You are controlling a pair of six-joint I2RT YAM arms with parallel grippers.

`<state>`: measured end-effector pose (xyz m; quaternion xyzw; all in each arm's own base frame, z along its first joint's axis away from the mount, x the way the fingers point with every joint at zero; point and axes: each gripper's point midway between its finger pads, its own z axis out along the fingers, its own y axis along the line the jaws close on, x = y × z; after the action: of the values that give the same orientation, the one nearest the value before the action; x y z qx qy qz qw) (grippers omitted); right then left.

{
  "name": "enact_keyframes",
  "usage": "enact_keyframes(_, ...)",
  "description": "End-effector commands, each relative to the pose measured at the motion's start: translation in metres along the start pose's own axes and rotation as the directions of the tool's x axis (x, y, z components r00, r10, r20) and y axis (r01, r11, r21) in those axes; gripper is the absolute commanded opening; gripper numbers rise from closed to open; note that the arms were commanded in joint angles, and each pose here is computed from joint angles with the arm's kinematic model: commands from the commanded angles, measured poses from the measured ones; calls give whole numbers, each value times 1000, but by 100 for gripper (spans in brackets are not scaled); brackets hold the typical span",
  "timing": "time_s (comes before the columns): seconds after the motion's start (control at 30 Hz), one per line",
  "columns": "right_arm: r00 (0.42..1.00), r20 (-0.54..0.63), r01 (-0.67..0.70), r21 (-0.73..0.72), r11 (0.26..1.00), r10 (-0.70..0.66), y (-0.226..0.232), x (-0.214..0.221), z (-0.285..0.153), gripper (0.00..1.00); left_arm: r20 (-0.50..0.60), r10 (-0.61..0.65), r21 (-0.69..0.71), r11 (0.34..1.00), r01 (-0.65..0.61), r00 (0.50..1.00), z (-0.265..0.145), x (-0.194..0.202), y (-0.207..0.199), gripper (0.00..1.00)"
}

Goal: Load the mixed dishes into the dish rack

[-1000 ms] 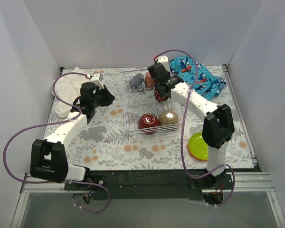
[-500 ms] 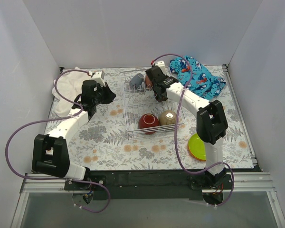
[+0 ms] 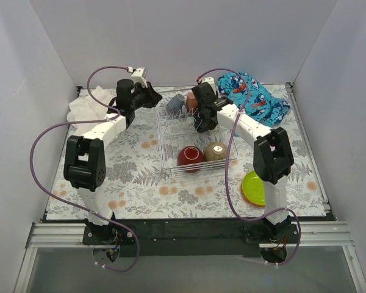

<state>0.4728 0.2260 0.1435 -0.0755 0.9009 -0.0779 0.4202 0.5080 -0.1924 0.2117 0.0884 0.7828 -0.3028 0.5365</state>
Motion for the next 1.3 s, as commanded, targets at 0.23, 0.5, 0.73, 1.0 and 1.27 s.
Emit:
enact_keyframes(0.23, 996, 66, -58, -80, 995, 64, -26, -32, -67, 54, 115, 116, 159, 978, -133, 987, 67, -34, -47, 0)
enact_keyframes(0.5, 994, 109, 57, -352, 934, -20, 1, -36, -92, 38, 105, 170, 180, 966, -186, 980, 110, -9, -69, 0)
enact_keyframes(0.73, 994, 108, 41, -351, 935, -3, -7, -31, -92, 39, 80, 191, 94, 976, -198, 978, 127, 9, -48, 0)
enact_keyframes(1.0, 995, 95, 28, -349, 937, 6, -14, -20, -90, 40, 42, 158, 9, 987, -159, 986, 125, 25, -26, 0)
enact_keyframes(1.27, 995, 97, 13, -344, 939, 22, -22, -15, -89, 41, -28, 119, -72, 990, -121, 992, 96, 42, -6, 0)
